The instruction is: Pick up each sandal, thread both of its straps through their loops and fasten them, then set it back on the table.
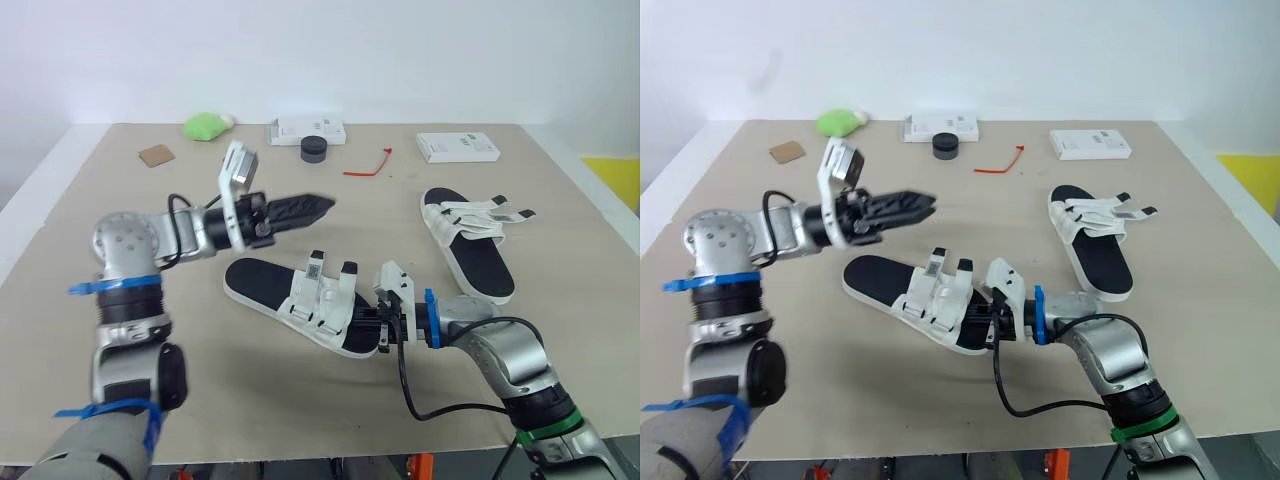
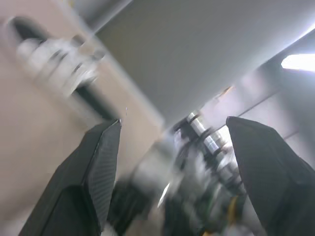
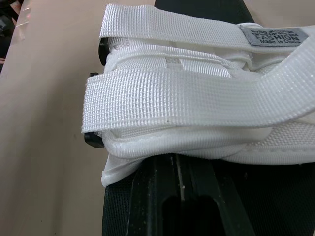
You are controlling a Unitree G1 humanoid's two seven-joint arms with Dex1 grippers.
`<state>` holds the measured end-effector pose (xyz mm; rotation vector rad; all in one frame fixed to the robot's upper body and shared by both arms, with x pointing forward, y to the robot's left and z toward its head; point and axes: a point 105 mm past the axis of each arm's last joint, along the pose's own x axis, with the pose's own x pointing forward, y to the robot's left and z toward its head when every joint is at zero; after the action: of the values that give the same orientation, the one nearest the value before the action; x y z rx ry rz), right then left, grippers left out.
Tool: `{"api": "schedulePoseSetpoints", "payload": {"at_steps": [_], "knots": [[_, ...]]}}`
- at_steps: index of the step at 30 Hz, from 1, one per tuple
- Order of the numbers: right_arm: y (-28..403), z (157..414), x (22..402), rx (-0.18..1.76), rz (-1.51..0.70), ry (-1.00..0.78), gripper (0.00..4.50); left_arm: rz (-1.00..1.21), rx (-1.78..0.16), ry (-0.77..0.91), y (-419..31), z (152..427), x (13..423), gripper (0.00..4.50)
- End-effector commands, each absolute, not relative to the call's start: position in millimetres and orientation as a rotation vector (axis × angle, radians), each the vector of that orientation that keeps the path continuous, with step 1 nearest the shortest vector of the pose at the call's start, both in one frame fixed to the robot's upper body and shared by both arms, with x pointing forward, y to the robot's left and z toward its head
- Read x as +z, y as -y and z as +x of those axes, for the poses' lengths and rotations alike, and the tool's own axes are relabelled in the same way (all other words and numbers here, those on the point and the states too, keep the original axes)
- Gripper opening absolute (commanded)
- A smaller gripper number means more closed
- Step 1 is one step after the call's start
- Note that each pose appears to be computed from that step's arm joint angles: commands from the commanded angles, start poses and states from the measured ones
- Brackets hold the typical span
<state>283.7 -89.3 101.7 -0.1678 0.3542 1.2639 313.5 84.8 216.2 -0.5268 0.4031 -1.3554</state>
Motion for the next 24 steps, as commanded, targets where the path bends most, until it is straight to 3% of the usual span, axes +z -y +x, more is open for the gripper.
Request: {"api": "schedulePoseSetpoints", "payload": {"at_steps": [1, 7, 15, 21, 24], "knots": [[103.5, 285.0, 86.4, 1.217, -0.155, -0.447, 0.0, -0.294, -1.492, -0.3, -91.1, 302.1, 208.7, 3.53], [120.7, 289.1, 114.2, 1.2, -0.18, -0.396, 0.0, -0.104, -1.54, -0.261, -110.3, 297.8, 184.3, 3.53], [142.0, 291.0, 152.6, 1.152, -0.256, -0.327, 0.0, -0.026, -1.597, -0.269, -109.0, 281.6, 159.5, 3.53], [142.5, 274.7, 161.3, 1.191, -0.214, -0.334, 0.0, 0.019, -1.598, -0.218, -97.6, 279.8, 147.6, 3.53], [168.7, 274.4, 158.7, 1.106, -0.257, -0.362, 0.0, 0.082, -1.6, -0.182, -88.6, 279.6, 140.4, 3.53]]}}
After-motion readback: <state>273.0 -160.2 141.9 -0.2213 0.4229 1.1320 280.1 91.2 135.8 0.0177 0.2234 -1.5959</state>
